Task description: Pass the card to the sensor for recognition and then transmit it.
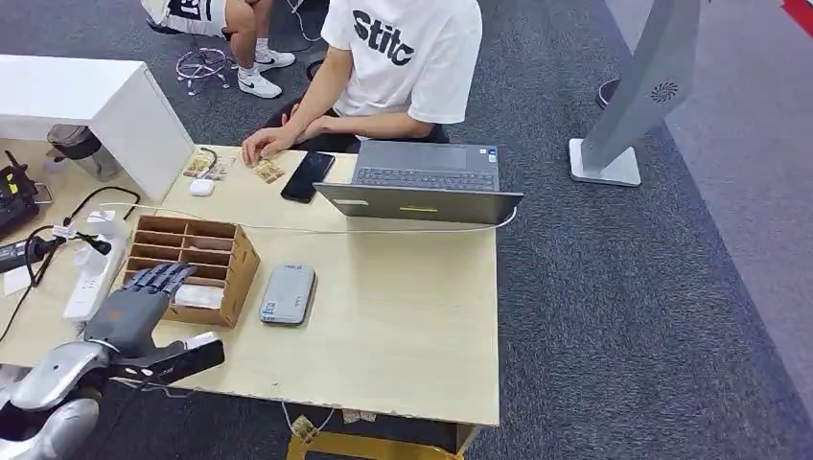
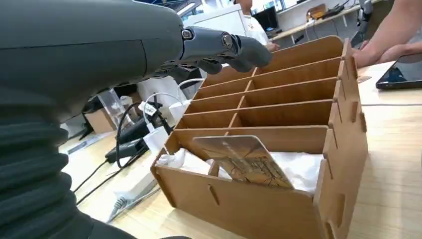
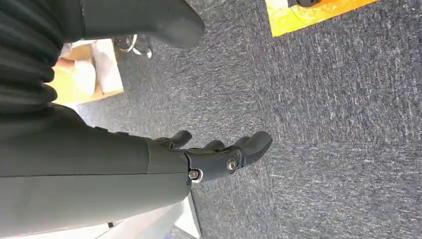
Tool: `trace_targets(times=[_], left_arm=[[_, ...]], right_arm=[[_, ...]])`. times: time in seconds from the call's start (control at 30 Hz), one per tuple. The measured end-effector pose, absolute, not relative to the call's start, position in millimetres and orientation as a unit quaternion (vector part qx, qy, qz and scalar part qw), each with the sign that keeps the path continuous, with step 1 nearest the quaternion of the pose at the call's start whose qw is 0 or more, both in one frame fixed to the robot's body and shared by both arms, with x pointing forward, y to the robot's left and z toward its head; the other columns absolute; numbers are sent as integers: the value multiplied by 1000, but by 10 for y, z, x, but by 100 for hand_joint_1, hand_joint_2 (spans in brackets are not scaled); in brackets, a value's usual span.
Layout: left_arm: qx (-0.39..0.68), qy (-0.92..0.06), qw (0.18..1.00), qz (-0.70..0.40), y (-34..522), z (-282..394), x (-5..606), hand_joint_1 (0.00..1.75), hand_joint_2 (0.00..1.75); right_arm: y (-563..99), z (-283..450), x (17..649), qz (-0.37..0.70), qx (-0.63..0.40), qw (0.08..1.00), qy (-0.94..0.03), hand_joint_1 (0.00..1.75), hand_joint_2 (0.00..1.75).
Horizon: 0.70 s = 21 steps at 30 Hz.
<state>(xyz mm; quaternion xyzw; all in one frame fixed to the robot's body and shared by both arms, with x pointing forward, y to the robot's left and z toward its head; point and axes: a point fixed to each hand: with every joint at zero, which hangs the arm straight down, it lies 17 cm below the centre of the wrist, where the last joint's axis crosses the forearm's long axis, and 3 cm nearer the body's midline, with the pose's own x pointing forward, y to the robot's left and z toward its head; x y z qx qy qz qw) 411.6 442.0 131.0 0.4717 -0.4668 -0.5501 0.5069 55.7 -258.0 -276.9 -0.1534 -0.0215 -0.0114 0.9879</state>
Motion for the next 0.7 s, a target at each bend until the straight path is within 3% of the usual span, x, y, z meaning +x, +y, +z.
trace_targets(times=[0.3, 0.4, 0.47, 0.5, 0.53, 0.57, 0.6, 0.7], left_arm=[[479, -455, 519, -542, 4530, 1265, 4188, 35, 175], [483, -450, 521, -541, 4576, 1248, 4207, 58, 175], [486, -446, 524, -539, 4605, 1233, 4226, 87, 175], [487, -444, 525, -538, 4623, 1226, 4235, 87, 175], [489, -441, 527, -537, 4640, 1217, 4244, 103, 175], [490, -440, 528, -536, 4653, 1211, 4254, 140, 175], [491, -438, 530, -535, 4661, 1205, 4262, 152, 175], [495, -435, 533, -532, 4691, 1176, 4287, 159, 175]], right_arm=[[-2581, -2768, 560, -8, -154, 988, -22, 0, 175], [-2577, -2769, 559, -5, -153, 988, -21, 0, 175], [-2577, -2768, 562, -4, -153, 988, -22, 0, 175], [-2578, -2768, 563, -3, -153, 988, -22, 0, 175], [-2578, -2768, 563, -3, -153, 988, -22, 0, 175], [-2576, -2768, 563, -2, -153, 988, -22, 0, 175], [-2576, -2768, 565, -2, -153, 988, -22, 0, 175], [-2575, -2768, 572, 2, -153, 988, -23, 0, 175]])
